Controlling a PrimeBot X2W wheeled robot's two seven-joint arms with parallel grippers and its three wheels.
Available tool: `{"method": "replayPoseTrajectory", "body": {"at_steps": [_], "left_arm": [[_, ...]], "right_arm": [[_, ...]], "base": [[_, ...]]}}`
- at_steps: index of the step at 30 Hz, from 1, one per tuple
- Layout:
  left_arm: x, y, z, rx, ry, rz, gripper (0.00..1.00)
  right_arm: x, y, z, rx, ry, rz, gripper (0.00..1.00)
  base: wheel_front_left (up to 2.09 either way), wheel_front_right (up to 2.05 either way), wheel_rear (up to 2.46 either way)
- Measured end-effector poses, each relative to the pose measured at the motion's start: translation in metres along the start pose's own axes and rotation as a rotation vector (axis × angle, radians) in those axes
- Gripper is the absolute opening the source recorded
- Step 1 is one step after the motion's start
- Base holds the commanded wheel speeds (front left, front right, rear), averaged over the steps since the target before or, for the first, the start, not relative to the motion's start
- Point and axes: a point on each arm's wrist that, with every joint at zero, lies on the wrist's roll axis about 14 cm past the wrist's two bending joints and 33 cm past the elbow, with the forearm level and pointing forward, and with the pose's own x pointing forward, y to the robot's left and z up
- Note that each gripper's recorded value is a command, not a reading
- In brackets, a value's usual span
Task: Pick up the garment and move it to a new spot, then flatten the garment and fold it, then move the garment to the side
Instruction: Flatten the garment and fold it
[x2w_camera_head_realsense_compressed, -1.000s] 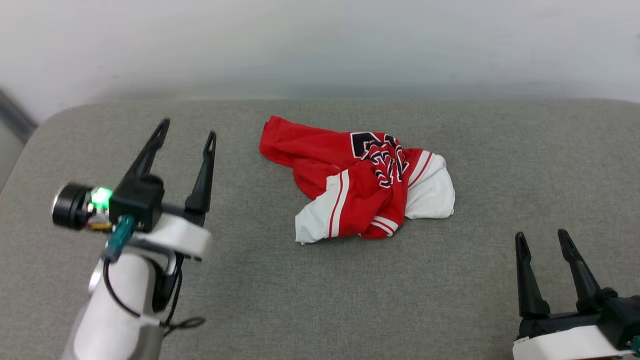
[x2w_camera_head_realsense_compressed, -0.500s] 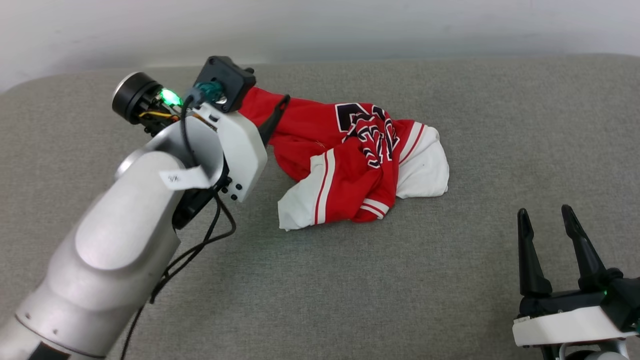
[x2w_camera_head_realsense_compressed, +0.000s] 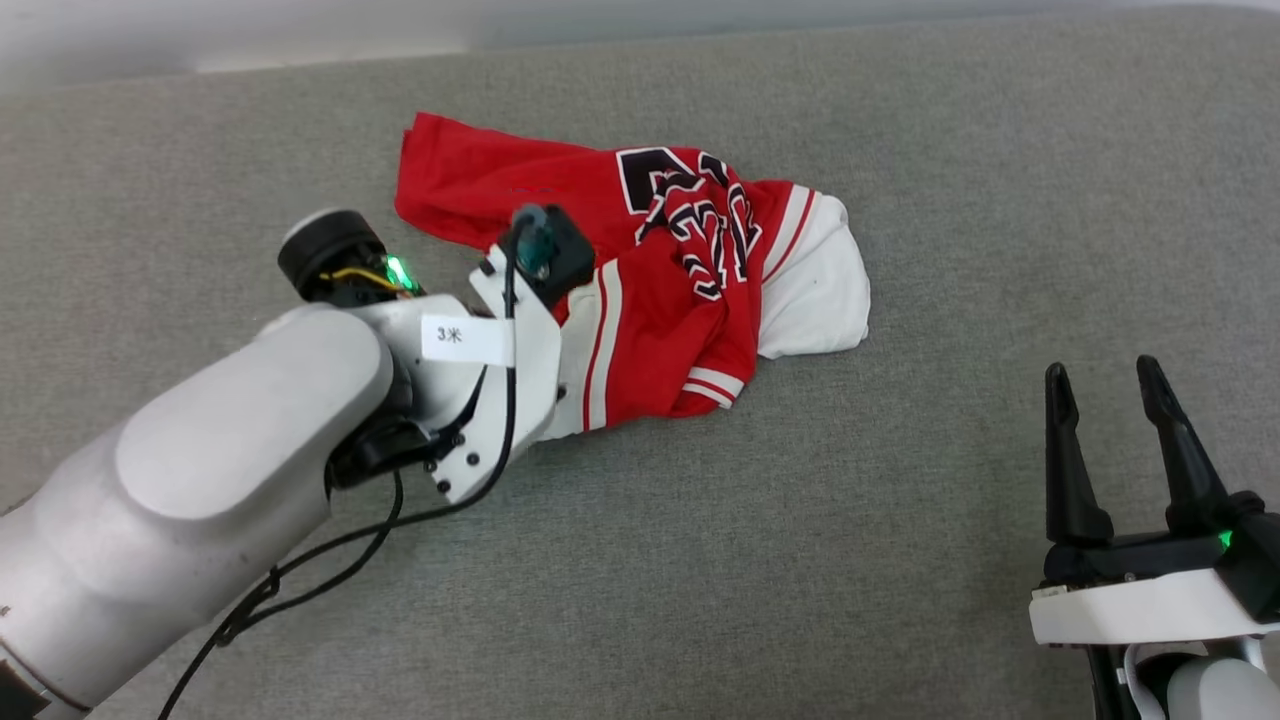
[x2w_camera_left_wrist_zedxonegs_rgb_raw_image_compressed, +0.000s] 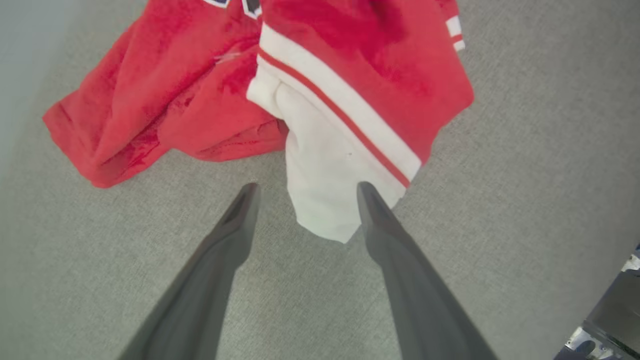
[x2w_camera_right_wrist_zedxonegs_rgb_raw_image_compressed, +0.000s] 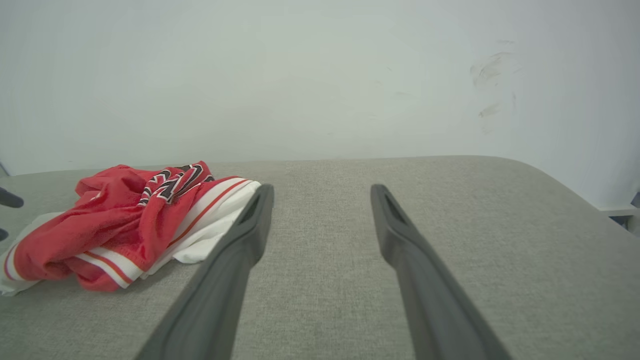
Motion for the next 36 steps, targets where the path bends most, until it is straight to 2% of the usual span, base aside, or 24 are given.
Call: {"method": "replayPoseTrajectory", "body": {"at_steps": [6,12,13,14,15,21,27,30,36], "left_arm": [[0.029,-0.019,-0.041,0.015,0.162,-0.108,1.00],[0.050,-0.023,-0.062,-0.008,0.230,-0.152,1.00],[0.053,-0.023,-0.063,-0.004,0.234,-0.153,0.85],[0.055,-0.024,-0.063,-0.007,0.229,-0.159,0.09],[0.057,-0.025,-0.061,-0.011,0.215,-0.164,0.00],[0.051,-0.029,-0.051,0.009,0.161,-0.152,0.00],[0.014,-0.008,-0.043,-0.028,0.043,-0.055,0.00],[-0.008,0.005,-0.063,-0.058,0.051,0.011,0.00],[-0.039,0.002,-0.134,-0.213,0.144,0.072,0.00]], "right_arm": [[0.008,-0.006,-0.008,-0.002,0.015,-0.016,1.00],[0.015,-0.010,-0.020,-0.001,0.039,-0.027,1.00],[0.015,-0.011,-0.022,-0.001,0.045,-0.027,1.00],[0.016,-0.011,-0.024,-0.001,0.048,-0.027,1.00],[0.016,-0.011,-0.024,-0.001,0.049,-0.028,1.00],[0.019,-0.006,-0.024,-0.001,0.045,-0.014,1.00],[0.014,0.011,-0.015,0.012,0.027,0.033,1.00],[0.012,0.018,-0.008,0.012,0.012,0.053,1.00],[0.008,0.034,0.000,0.016,-0.008,0.098,1.00]], "base": [[0.00,0.00,0.00],[0.00,0.00,0.00],[0.00,0.00,0.00],[0.00,0.00,0.00],[0.00,0.00,0.00],[0.00,0.00,0.00],[0.00,0.00,0.00],[0.00,0.00,0.00],[0.00,0.00,0.00]]}}
